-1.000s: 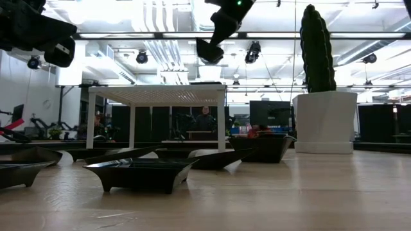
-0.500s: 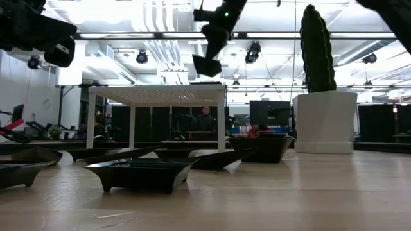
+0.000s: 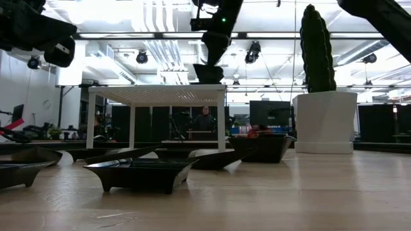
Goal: Pick & Place Mini shaped plates
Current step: Stack the distorted square plate on top of the other distorted square plates on the shelf
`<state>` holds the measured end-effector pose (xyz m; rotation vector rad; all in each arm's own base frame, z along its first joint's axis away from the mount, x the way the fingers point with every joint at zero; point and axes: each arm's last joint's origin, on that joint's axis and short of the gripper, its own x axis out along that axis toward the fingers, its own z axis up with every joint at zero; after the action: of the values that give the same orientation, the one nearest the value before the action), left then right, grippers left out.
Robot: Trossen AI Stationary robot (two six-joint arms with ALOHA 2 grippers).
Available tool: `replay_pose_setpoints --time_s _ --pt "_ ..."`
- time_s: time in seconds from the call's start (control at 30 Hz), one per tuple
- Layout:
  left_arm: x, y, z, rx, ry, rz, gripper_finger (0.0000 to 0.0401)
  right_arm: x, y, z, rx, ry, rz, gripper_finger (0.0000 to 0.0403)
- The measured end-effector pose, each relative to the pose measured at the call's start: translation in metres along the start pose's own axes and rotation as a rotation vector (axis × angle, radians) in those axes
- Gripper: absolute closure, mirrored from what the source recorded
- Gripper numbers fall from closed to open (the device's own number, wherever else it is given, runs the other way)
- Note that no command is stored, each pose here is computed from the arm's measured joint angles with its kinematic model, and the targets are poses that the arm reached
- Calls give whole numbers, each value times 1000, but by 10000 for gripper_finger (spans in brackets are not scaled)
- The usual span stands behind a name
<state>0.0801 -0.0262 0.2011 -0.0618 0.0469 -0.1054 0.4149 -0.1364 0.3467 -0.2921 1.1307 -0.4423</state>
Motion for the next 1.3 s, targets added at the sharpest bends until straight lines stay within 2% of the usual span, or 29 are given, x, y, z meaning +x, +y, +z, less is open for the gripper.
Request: replay_pose_setpoints --time_s 0.27,0.6,0.93,1.1,1.3 --pt "0 0 0 0 0 0 401 17 7 0 -38 31 37 394" --pt "0 0 0 -1 -1 0 401 16 9 1 -39 29 39 392" --pt "0 0 0 0 0 0 401 14 13 2 -57 22 42 317" --pt "0 0 0 0 0 0 401 0 15 4 -58 -6 42 299" --pt "0 0 0 0 0 0 401 -24 30 6 -44 -37 62 304"
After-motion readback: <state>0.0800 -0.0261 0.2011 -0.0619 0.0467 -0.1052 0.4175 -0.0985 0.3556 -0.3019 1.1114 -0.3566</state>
